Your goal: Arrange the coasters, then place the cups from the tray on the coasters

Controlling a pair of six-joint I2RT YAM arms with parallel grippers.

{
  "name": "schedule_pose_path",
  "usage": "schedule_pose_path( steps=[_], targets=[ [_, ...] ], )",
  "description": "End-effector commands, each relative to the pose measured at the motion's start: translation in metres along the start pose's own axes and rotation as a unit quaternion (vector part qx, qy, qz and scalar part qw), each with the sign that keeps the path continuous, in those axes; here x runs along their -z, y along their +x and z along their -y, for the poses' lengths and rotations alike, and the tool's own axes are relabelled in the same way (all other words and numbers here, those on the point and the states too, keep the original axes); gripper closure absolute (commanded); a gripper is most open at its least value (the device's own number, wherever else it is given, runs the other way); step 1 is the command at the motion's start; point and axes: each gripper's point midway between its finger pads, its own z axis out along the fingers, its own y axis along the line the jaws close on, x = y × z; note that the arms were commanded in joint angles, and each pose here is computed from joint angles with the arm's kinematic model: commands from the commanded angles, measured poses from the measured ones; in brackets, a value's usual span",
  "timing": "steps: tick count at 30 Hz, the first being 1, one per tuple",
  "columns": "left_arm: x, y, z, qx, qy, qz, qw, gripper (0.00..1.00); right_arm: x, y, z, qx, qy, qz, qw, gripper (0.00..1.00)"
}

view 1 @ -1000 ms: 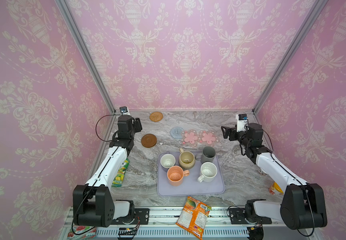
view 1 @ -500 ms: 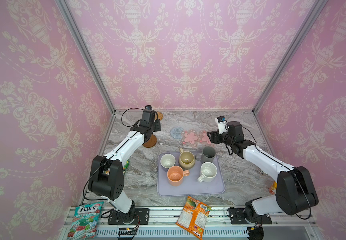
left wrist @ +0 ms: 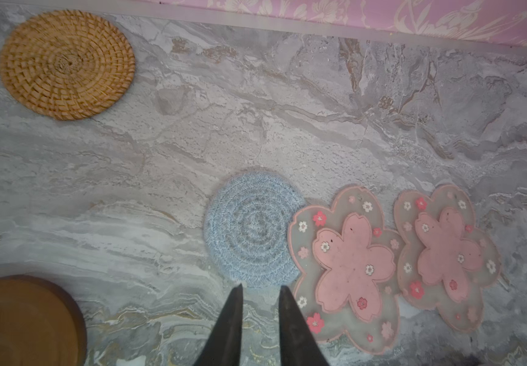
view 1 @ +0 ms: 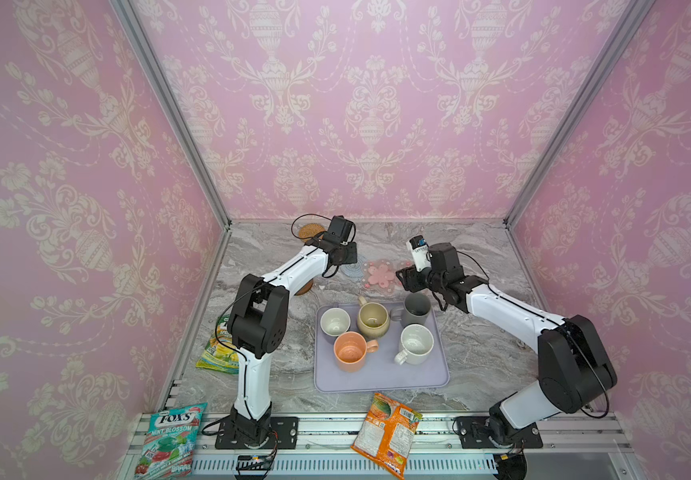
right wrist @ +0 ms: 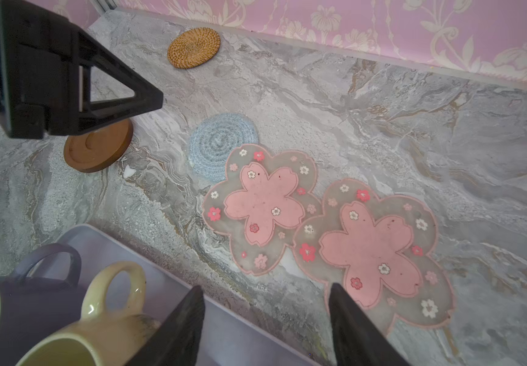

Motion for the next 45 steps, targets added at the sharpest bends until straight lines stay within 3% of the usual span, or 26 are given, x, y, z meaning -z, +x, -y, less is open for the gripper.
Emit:
schedule_pose_path(
  steps=[1,18,29,38,45],
  targets=[
    [-0.013,0.006,0.009,0.016,0.008,-0.027,0.999,0.80,0.002,-0.008,0.001,-0.011,0.009,0.003,1.000,0.38],
    [-0.068,0.037,-0.004,0.029,-0.040,-0.092,0.995,0.87,0.001,-0.003,0.002,-0.013,0.013,-0.008,1.000,0.46],
    [-0.099,0.046,-0.012,0.028,-0.069,-0.117,0.990,0.89,0.002,0.006,0.006,-0.014,0.023,-0.025,0.999,0.46],
    [-0.134,0.031,0.002,0.071,-0.058,-0.105,0.990,0.88,0.000,0.016,0.009,-0.018,0.029,-0.039,0.999,0.46],
    [-0.164,0.020,0.024,0.127,-0.010,-0.085,0.988,0.87,0.002,0.024,0.012,-0.018,0.039,-0.047,0.998,0.46]
  ],
)
